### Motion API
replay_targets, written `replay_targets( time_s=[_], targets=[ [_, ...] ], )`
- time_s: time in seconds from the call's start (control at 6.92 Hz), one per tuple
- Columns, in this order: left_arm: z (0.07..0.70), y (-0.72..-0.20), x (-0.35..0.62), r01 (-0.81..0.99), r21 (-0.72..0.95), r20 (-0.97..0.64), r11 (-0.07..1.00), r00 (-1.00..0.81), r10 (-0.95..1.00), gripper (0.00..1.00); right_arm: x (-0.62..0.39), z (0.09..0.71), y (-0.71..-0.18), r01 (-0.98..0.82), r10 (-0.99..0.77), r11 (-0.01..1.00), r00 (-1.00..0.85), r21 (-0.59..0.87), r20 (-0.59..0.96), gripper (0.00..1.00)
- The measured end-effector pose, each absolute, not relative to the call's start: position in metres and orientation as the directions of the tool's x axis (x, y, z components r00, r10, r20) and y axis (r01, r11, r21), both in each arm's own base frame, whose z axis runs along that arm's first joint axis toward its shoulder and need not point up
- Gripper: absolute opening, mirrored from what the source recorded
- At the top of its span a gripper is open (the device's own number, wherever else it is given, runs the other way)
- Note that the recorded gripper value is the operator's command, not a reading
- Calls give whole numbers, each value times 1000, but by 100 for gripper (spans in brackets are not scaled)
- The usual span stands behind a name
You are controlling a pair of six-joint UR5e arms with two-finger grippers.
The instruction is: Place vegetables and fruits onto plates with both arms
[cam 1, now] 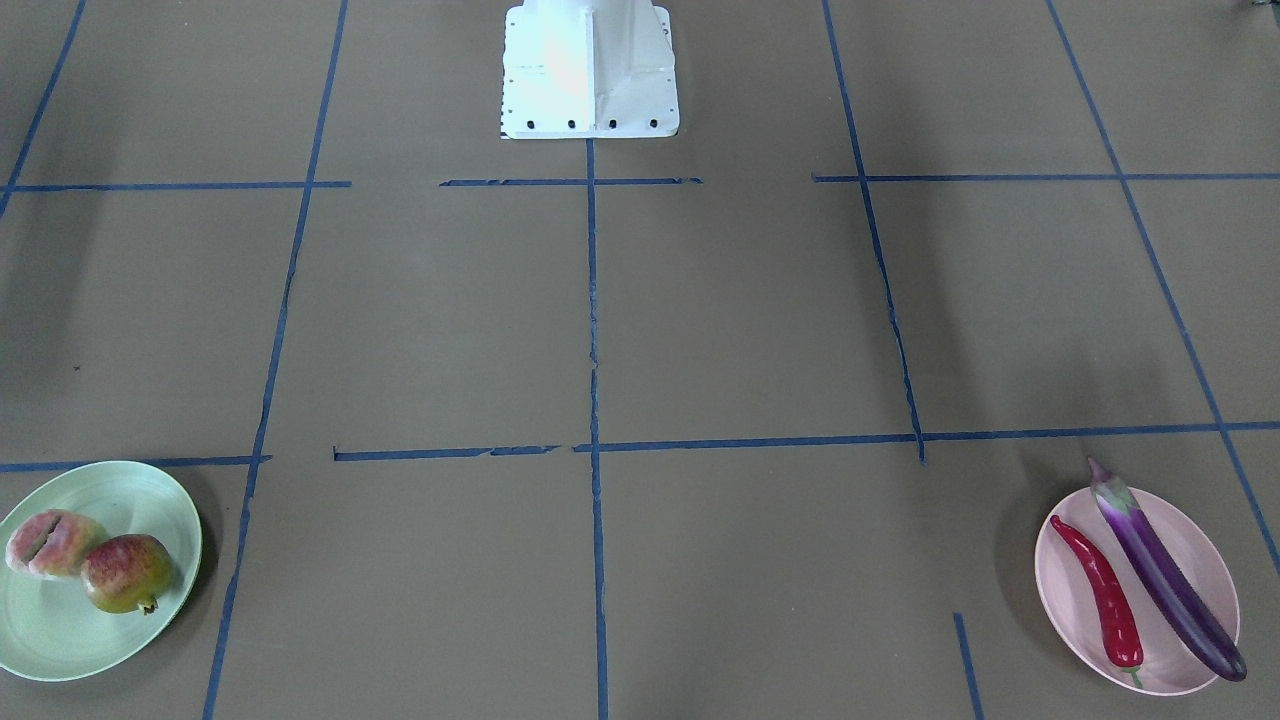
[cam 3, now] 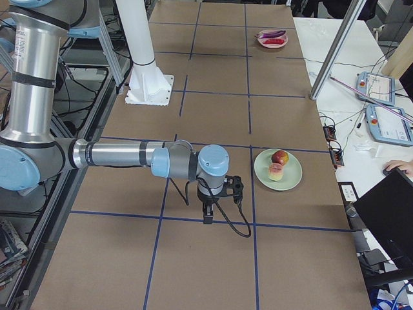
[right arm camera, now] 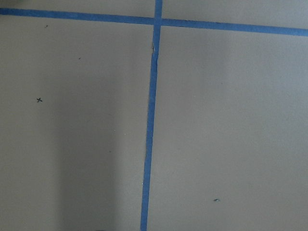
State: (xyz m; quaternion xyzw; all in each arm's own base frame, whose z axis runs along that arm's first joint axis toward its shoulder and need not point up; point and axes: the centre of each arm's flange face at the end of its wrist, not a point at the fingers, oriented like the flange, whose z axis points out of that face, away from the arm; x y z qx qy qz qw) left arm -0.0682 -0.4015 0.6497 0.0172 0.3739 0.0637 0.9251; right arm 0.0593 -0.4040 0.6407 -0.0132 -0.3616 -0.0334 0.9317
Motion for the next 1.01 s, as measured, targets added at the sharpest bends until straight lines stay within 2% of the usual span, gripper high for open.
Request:
replay_targets(
  time_s=[1.01],
  targets=[
    [646,-403,-67,-110,94,-686,990,713,144,100,59,642,-403,72,-50,997,735,-4,676,100]
  ],
)
